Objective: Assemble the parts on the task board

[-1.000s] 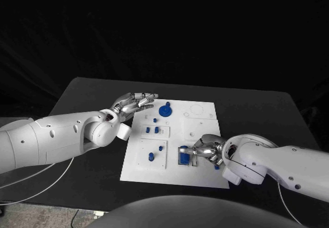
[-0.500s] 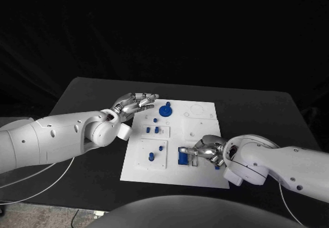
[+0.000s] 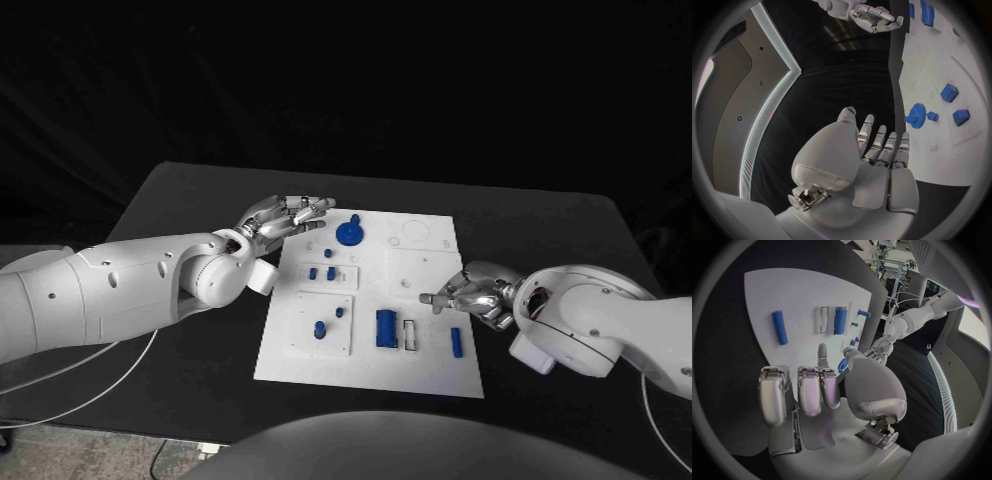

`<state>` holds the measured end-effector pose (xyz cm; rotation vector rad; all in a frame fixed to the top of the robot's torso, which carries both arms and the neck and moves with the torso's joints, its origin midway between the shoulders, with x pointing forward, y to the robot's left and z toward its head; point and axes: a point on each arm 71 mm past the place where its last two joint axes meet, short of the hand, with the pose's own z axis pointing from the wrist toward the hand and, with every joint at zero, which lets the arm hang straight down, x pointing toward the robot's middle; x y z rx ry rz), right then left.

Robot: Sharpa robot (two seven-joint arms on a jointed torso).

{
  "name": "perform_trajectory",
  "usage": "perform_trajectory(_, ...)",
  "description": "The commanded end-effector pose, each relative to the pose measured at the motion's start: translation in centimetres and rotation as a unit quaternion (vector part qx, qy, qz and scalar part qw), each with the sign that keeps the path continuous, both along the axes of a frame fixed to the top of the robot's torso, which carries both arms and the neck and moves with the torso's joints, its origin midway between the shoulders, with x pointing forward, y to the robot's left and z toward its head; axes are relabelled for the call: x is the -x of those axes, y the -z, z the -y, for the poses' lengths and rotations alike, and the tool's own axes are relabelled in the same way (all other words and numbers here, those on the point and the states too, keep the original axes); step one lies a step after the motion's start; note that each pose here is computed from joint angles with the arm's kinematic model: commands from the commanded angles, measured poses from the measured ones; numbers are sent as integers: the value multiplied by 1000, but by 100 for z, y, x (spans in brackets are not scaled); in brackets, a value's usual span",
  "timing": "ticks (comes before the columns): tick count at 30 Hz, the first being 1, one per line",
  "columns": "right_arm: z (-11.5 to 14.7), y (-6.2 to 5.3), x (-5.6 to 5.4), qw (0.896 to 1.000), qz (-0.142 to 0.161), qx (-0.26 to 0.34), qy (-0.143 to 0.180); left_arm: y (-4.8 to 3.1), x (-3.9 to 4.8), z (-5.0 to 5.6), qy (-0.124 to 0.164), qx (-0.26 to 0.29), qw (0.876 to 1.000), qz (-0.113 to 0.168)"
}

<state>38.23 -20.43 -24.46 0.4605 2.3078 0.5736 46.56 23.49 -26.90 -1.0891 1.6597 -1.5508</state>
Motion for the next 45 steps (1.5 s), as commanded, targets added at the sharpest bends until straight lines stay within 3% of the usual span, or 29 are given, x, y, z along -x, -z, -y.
perform_trajectory(1, 83, -7, -5, 997, 14, 69, -39, -5, 2, 34, 9, 6, 1000, 0)
perform_trajectory(6, 169, 36, -22, 990, 32, 121, -59, -3, 3, 33, 10, 6, 1000, -1)
perform_trajectory(15, 255, 220, 26, 983, 33, 164, -73, 1, 7, 3, 8, 4, 1000, -4)
perform_trajectory(45, 124, 439, 190, 982, 16, 162, -93, 14, 5, -25, 8, 1, 1000, -8)
